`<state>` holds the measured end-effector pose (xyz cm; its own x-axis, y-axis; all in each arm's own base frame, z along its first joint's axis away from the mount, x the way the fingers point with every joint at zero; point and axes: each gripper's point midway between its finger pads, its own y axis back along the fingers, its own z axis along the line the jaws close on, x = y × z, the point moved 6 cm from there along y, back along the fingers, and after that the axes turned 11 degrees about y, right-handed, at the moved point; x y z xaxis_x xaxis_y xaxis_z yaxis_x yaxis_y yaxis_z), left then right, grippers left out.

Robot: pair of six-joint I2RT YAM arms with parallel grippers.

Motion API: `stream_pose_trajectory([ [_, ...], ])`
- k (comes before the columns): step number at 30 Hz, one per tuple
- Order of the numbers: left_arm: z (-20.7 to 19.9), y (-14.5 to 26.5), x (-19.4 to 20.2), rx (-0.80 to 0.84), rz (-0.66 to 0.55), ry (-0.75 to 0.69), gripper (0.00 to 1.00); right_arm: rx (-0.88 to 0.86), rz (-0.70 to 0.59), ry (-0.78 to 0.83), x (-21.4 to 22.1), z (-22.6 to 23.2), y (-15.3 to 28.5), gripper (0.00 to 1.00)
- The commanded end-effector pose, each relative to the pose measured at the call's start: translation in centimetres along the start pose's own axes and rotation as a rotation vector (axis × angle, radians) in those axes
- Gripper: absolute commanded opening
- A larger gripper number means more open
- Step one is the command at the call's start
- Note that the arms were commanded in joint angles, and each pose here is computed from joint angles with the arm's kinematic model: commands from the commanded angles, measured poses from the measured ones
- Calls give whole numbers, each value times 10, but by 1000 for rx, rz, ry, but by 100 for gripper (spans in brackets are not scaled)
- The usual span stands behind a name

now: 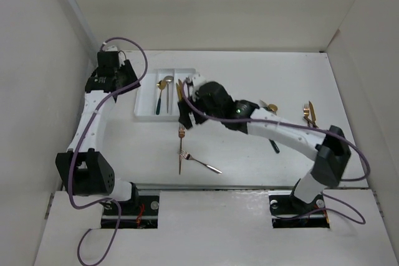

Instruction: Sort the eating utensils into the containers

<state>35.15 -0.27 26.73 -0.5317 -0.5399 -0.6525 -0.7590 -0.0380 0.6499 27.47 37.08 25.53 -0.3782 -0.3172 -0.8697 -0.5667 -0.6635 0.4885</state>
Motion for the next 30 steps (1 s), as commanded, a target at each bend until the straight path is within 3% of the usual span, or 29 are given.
stream_pose_trajectory([
  [1, -11, 16, 19, 75, 19, -109, 45, -84, 359, 115, 124, 25, 31, 87],
  [6, -32, 20, 63, 152, 98, -256, 46, -37, 405, 80, 172, 41, 65, 84],
  [12, -35, 28, 69, 177, 74, -302, 46, -12, 458, 101, 196, 46, 47, 82],
  [30, -21, 33, 80, 179, 53, -318, 50, 35, 496, 174, 202, 47, 1, 58],
])
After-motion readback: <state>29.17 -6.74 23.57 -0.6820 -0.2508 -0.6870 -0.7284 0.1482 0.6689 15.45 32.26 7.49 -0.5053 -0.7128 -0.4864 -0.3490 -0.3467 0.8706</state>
